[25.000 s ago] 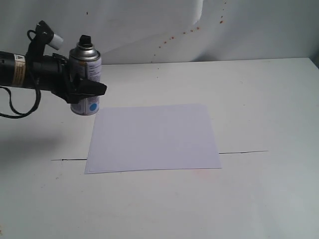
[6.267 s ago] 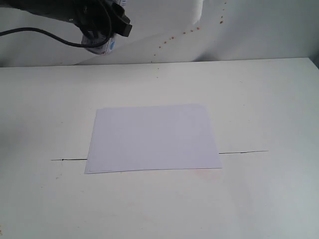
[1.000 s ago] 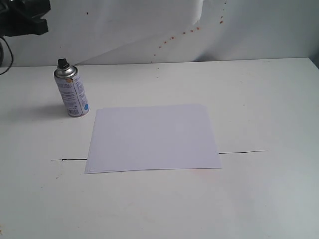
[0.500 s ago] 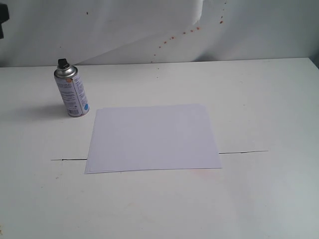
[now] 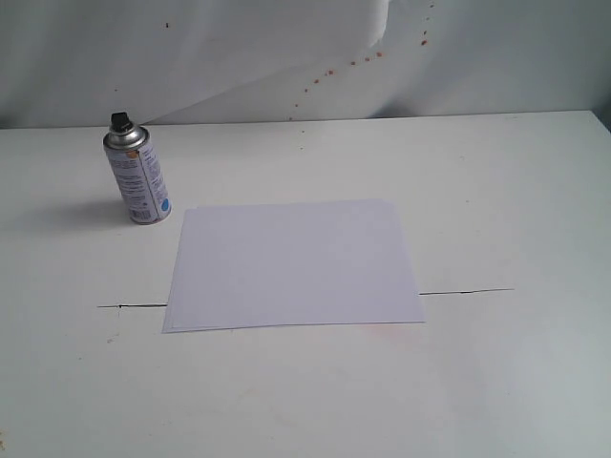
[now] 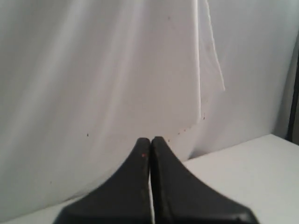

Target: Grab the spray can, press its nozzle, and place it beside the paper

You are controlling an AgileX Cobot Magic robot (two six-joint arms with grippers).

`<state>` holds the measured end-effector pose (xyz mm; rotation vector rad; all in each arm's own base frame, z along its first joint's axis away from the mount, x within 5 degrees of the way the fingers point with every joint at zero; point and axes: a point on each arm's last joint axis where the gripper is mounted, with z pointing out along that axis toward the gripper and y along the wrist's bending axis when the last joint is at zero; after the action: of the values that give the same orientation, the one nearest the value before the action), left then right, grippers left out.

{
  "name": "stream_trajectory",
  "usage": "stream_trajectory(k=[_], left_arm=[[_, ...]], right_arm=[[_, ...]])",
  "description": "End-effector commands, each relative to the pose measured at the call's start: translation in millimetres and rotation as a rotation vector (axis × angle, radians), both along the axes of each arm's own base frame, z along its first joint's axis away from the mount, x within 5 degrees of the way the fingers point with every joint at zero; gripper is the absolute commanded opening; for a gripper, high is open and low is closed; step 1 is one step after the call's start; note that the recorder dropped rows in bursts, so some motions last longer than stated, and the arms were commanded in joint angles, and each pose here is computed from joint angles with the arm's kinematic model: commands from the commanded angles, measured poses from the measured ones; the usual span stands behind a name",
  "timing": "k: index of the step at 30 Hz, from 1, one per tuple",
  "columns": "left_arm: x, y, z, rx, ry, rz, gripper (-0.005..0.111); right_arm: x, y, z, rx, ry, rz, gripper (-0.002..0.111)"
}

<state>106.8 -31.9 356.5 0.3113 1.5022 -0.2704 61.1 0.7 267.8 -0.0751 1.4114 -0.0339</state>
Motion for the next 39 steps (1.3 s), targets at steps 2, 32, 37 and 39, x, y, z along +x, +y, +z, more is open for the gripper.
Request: stream_trajectory(k=[2, 32, 37, 39], left_arm=[[-37.2, -2.1, 11.6, 0.027, -0.156, 0.003, 0.0], [-48.9, 40.6, -36.8, -0.257, -0.103, 0.462, 0.0], [-45.7, 36.2, -58.9, -0.181, 0.094, 0.438, 0.0], [-41.8, 36.2, -77.6, -0.179, 0.151, 0.44, 0.0]], right_arm=[[-0.3, 0.5, -2.0, 0.0, 0.003, 0.007, 0.0], [-0.3, 0.5, -2.0, 0.0, 0.003, 0.007, 0.0], [-0.3, 0.5, -2.0, 0.0, 0.003, 0.007, 0.0], [-0.3, 0.5, -2.0, 0.0, 0.003, 0.007, 0.0]])
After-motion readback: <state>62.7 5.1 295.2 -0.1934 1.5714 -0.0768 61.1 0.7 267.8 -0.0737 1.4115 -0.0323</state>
